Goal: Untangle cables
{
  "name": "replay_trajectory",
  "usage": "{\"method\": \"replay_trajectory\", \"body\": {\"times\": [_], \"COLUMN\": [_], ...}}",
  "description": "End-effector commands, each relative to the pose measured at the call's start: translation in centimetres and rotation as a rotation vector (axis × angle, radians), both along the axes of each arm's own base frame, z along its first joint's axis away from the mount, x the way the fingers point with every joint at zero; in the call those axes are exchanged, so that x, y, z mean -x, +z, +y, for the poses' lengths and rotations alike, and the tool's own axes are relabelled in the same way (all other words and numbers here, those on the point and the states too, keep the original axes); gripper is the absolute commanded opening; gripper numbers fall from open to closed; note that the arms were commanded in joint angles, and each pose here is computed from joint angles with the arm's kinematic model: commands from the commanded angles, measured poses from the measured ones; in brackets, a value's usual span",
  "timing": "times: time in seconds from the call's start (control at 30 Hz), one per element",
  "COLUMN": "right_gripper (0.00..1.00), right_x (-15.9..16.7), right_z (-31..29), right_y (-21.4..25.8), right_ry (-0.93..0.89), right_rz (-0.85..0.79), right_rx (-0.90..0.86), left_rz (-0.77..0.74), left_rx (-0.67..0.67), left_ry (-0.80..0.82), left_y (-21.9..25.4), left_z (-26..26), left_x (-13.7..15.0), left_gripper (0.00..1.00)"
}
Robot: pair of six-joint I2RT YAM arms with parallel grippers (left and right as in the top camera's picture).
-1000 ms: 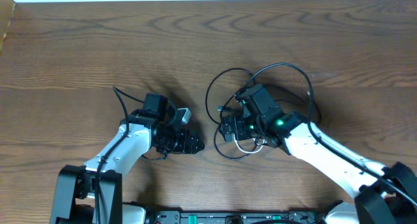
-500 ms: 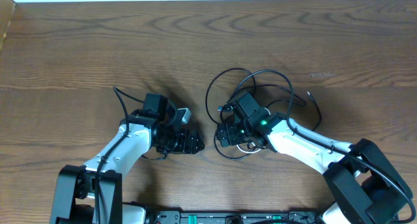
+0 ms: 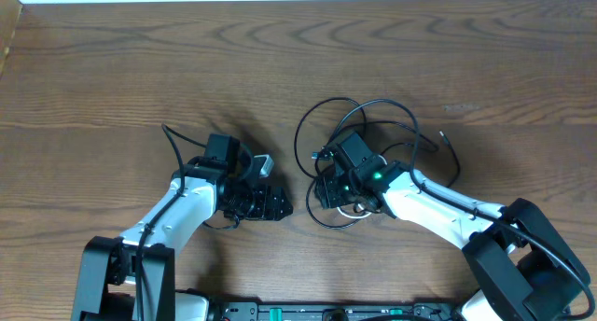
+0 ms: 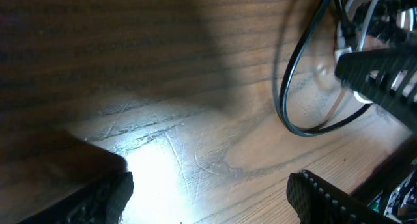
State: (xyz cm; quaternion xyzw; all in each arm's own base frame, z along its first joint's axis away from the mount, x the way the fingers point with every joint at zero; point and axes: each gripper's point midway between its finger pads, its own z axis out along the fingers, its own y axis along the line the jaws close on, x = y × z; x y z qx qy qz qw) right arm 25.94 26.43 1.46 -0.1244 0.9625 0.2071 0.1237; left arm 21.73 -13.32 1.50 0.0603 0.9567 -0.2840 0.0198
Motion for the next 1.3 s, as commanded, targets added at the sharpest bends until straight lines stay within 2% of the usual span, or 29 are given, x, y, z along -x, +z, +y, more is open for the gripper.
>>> {"method": "replay_trajectory", "body": {"times": [0.0, 0.03, 0.07, 0.17, 0.23, 0.27, 0.3, 0.8, 1.27], "right_gripper": [0.35, 0.26, 0.22, 0.20, 0.11, 0.02, 0.01, 0.01, 0.01], "right_x": [0.2, 0.2, 0.2, 0.2, 0.3, 0.3, 0.3, 0.4, 1.1], "right_z": [0.3, 0.3, 0.3, 0.3, 0.4, 0.4, 0.4, 0.5, 2.5], "right_y": [-0.3, -0.3, -0.3, -0.3, -0.3, -0.3, -0.3, -0.3, 0.3], "right_ry": [0.004, 0.004, 0.004, 0.004, 0.008, 0.009, 0.009, 0.041, 0.144], "right_rz": [0.010, 0.009, 0.009, 0.010, 0.015, 0.016, 0.015, 0.002, -0.055], "right_rx": [-0.002, -0.002, -0.002, -0.002, -0.007, -0.008, -0.008, -0.003, -0.033], "left_rz": [-0.009, -0.009, -0.009, -0.009, -0.009, -0.009, -0.009, -0.009, -0.009], "left_rx": [-0.085, -0.085, -0.085, -0.085, -0.085, -0.085, -0.085, -0.085, -0.085], "left_ry": [-0.001, -0.001, -0.001, -0.001, -0.001, -0.001, -0.001, -0.001, -0.001], "left_y": [-1.1, -1.1, -1.1, -1.1, -1.1, -1.1, -1.1, -1.1, -1.1], "left_z": [1.4, 1.4, 1.4, 1.4, 1.4, 1.4, 1.4, 1.4, 1.4], "left_x": [-0.1, -0.1, -0.1, -0.1, -0.1, -0.1, -0.1, -0.1, -0.1], "left_gripper": [0.82, 0.83, 0.83, 0.82, 0.83, 0.82, 0.82, 0.82, 0.83]}}
